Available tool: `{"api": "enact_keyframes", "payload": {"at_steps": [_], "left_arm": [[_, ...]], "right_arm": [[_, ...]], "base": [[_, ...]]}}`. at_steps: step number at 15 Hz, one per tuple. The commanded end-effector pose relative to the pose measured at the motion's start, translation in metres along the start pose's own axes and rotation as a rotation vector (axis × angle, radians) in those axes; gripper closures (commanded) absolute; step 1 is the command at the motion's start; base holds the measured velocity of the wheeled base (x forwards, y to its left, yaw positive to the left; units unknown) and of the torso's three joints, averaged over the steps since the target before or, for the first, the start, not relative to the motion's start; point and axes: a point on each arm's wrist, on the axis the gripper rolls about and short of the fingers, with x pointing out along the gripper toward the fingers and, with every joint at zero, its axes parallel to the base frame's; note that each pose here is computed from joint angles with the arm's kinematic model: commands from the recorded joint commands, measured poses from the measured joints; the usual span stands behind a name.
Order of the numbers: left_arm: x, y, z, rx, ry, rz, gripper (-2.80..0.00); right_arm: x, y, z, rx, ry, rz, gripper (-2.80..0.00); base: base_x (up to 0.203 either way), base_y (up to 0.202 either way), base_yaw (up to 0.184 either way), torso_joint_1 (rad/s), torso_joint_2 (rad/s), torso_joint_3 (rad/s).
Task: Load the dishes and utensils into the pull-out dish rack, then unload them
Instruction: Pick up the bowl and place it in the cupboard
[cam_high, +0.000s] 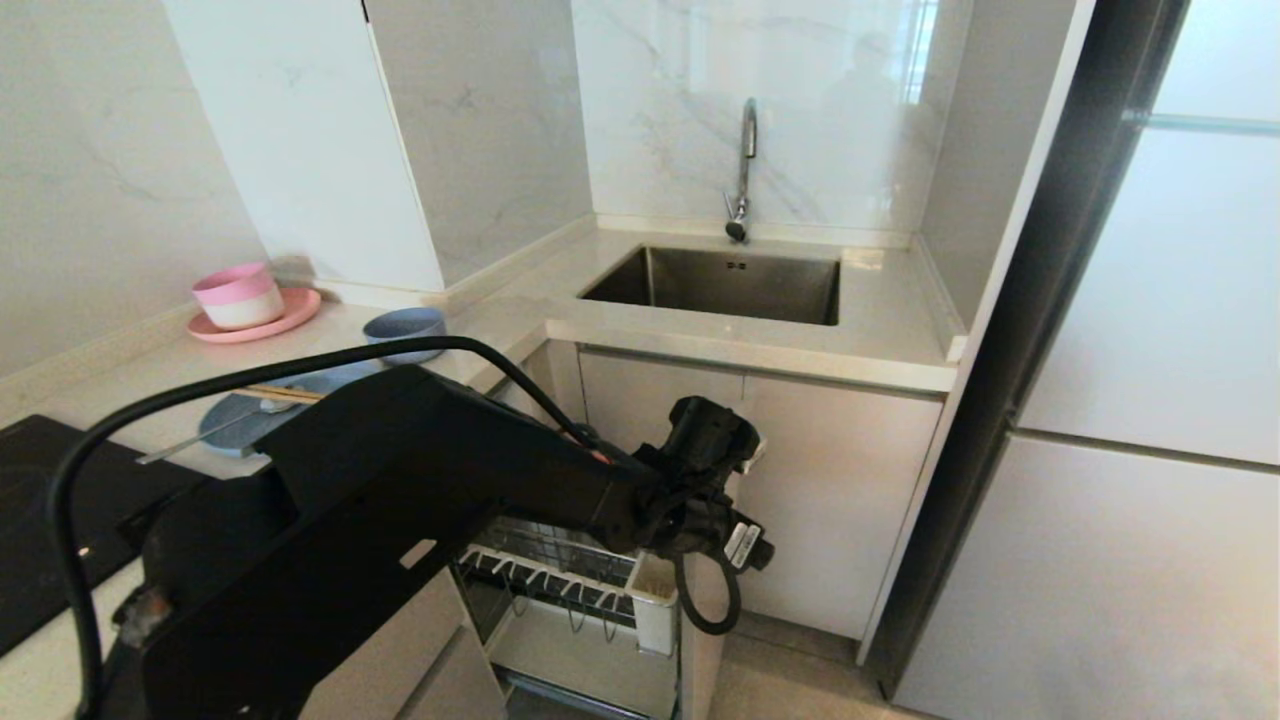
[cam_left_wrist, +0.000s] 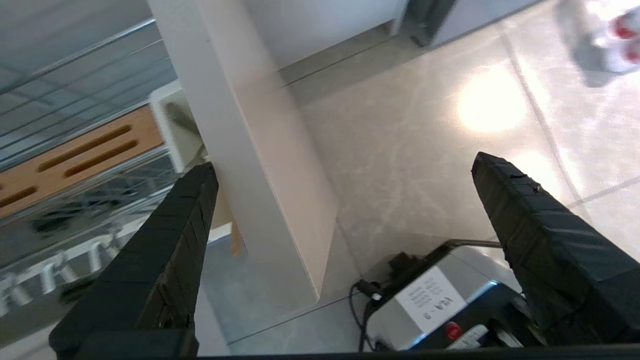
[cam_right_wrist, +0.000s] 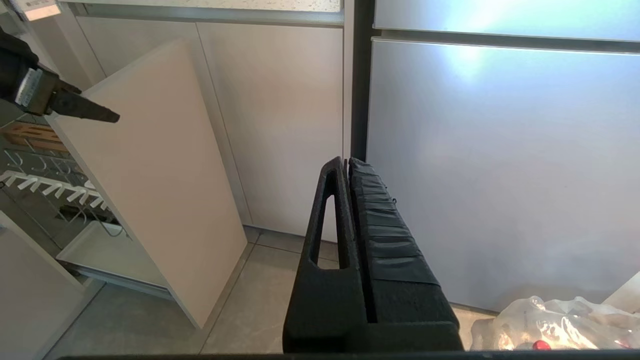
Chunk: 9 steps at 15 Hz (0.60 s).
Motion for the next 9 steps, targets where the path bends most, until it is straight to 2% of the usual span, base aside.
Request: {"api": "enact_keyframes", "payload": {"at_steps": [1,7,9], "left_arm": [[0.0026,0.0029,-0.0025,-0.004,0.012,0.033,-2.80],[0.0017,0.0053,-0.0031,-0.039,0.017,0.163,-2.80],[-0.0010,0.0045,-0.0021,-0.060,0.011,0.176,-2.80]], "right_arm": [[0.0001,0.0000,0.0001,0.000,0.001,0.000,0.00],[0.0001,0.0000,0.0001,0.000,0.001,0.000,0.00],[0.0001,0.0000,0.0001,0.000,0.001,0.000,0.00]], "base": [[0.000,0.000,0.000,0.000,0.00,0.000],[0.000,0.000,0.000,0.000,0.00,0.000],[0.000,0.000,0.000,0.000,0.00,0.000]]}}
